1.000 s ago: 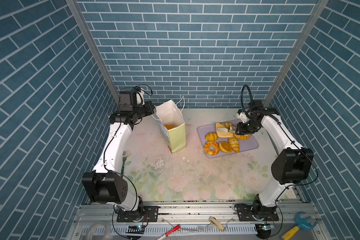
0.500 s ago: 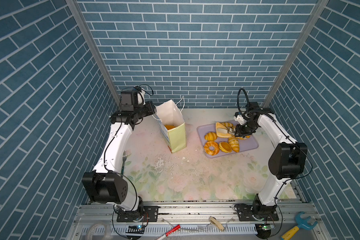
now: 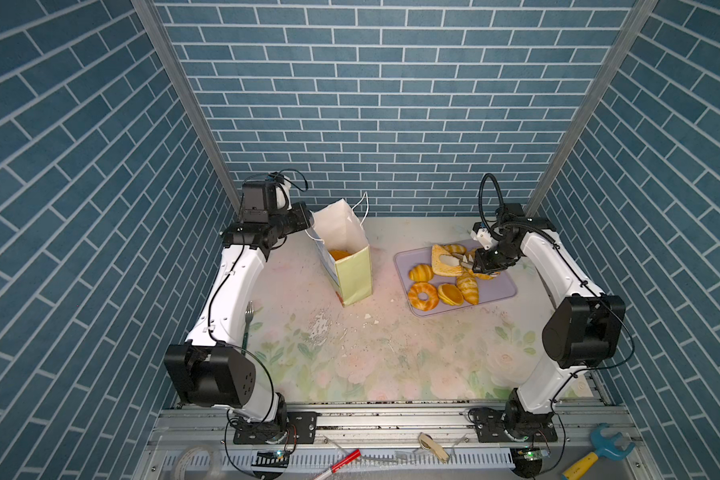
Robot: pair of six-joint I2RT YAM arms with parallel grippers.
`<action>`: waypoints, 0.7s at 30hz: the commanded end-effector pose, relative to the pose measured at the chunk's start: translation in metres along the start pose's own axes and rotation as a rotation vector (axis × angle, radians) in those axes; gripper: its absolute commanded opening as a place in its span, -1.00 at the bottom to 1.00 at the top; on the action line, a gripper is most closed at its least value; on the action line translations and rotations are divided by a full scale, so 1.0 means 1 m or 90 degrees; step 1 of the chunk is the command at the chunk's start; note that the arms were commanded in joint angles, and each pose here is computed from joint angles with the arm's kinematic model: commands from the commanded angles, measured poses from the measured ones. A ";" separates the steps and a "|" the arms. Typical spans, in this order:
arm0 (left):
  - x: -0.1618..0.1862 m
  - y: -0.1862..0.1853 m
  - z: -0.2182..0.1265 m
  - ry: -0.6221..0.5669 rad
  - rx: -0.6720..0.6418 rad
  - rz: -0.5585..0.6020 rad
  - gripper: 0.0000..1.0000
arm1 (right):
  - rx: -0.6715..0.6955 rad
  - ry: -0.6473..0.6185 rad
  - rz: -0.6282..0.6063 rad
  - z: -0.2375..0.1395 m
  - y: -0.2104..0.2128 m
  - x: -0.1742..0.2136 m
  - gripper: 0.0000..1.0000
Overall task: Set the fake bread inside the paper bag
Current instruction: 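Pinch the pale bread slice with the tongs in the right gripper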
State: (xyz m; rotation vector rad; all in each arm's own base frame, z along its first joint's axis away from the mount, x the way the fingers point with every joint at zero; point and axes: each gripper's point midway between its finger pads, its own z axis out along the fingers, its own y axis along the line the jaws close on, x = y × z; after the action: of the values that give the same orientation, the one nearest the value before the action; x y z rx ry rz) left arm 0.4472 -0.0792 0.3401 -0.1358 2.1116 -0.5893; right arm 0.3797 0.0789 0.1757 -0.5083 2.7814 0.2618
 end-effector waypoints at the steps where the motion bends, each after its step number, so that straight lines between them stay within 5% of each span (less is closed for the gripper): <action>1: -0.003 -0.006 -0.006 -0.011 0.009 0.006 -0.94 | -0.015 -0.047 -0.015 -0.023 0.012 -0.004 -0.94; 21: -0.005 -0.009 -0.001 -0.005 0.019 0.009 -0.94 | 0.017 -0.100 0.004 -0.059 0.016 0.004 -1.00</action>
State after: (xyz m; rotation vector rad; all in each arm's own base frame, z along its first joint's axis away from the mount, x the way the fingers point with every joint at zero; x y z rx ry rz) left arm 0.4470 -0.0805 0.3403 -0.1311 2.1120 -0.5954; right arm 0.3599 0.0771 0.2105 -0.4647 2.6971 0.2569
